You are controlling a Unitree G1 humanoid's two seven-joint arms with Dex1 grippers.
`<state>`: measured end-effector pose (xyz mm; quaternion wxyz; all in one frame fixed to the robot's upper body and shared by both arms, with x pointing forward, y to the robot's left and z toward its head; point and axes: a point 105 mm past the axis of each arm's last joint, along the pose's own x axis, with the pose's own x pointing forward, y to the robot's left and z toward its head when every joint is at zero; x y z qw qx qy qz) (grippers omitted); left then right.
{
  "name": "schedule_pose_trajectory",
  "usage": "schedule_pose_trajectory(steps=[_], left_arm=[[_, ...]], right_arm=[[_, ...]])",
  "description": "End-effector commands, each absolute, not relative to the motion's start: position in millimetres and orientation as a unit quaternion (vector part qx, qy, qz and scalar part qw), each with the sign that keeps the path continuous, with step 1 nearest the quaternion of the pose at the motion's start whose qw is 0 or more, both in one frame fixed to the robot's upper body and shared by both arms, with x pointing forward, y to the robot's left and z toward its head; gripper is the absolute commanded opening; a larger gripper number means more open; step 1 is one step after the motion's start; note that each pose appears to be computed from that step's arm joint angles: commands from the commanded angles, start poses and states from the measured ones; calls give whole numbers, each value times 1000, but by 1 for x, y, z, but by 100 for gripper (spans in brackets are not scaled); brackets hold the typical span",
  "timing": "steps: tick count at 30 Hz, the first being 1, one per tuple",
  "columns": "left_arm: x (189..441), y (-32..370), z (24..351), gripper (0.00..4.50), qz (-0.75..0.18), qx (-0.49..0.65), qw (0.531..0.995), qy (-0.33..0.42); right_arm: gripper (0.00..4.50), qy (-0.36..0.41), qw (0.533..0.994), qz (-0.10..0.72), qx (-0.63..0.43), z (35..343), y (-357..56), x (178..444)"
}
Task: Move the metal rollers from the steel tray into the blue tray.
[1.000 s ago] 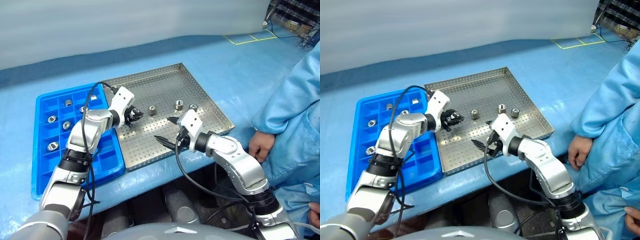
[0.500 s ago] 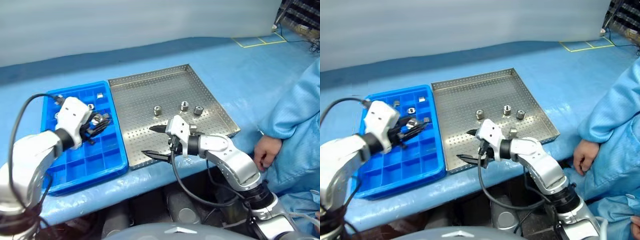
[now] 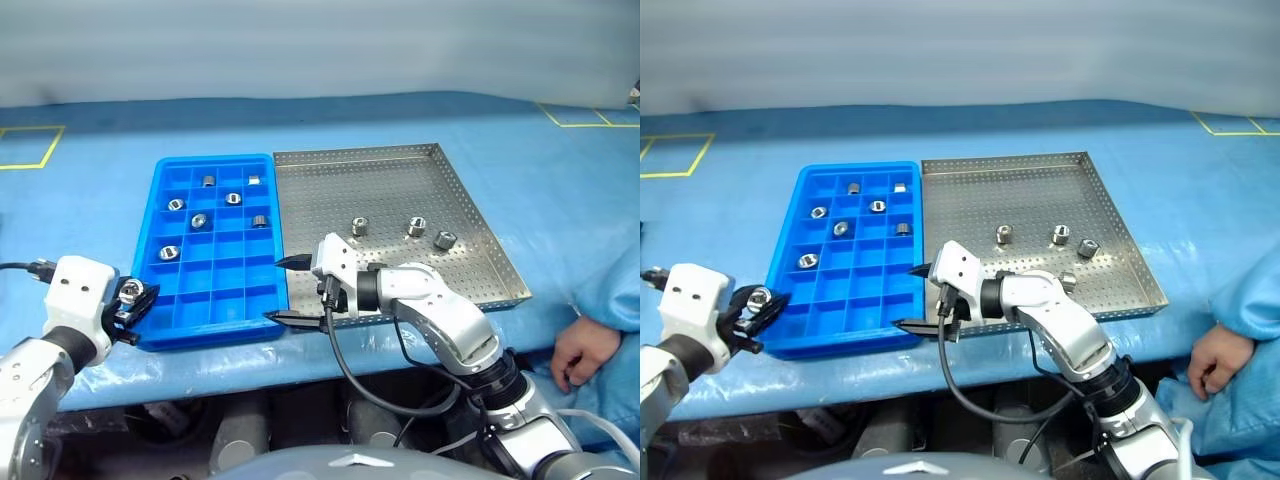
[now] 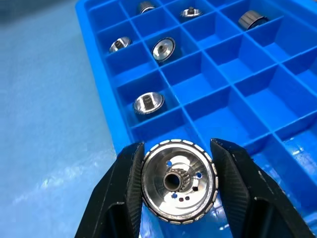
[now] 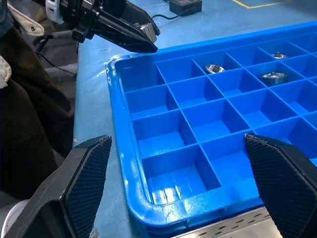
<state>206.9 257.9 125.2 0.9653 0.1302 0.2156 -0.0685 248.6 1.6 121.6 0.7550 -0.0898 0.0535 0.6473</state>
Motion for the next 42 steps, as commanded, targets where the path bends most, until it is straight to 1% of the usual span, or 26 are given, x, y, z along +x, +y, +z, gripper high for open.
schedule_pose_trajectory(steps=[1, 7, 9, 12, 13, 14, 16, 21, 23, 25, 26, 28, 30, 35, 38, 42], left_arm=[[211, 254, 128, 182, -72, 143, 967, 200], [212, 258, 118, 182, -78, 142, 963, 215], [210, 260, 119, 256, -80, 145, 963, 214], [210, 263, 121, 350, -78, 153, 962, 213], [211, 263, 122, 379, -78, 154, 963, 209], [215, 257, 127, 412, -90, 139, 968, 189], [223, 244, 136, 412, -123, 112, 974, 153], [234, 215, 150, 412, -187, 67, 975, 100], [248, 196, 154, 412, -223, 49, 970, 81], [273, 171, 156, 412, -254, 31, 965, 58], [281, 163, 157, 412, -261, 25, 963, 52], [297, 138, 153, 412, -295, 35, 954, 52], [309, 119, 147, 412, -317, 59, 945, 59], [337, 95, 136, 412, -329, 80, 938, 69], [353, 85, 121, 412, -319, 90, 940, 87], [366, 69, 107, 412, -326, 95, 935, 105]], right_arm=[[450, 30, 755, 648, -94, 132, 1, 249], [450, 29, 761, 641, -99, 132, -1, 250], [450, 30, 765, 636, -98, 132, -2, 251], [450, 29, 770, 630, -97, 132, -3, 252], [450, 29, 770, 629, -97, 132, -4, 252], [450, 28, 772, 628, -98, 132, -4, 252], [450, 27, 776, 622, -101, 132, -4, 254], [450, 25, 787, 608, -104, 134, -9, 257], [450, 26, 801, 587, -111, 134, -16, 263], [450, 33, 833, 537, -128, 133, -34, 277], [450, 36, 844, 518, -134, 132, -40, 282], [450, 43, 874, 463, -139, 131, -58, 294], [450, 42, 893, 425, -141, 133, -71, 299], [450, 36, 925, 352, -136, 138, -89, 308], [450, 41, 932, 332, -136, 136, -94, 308], [450, 45, 937, 322, -131, 134, -98, 300]])
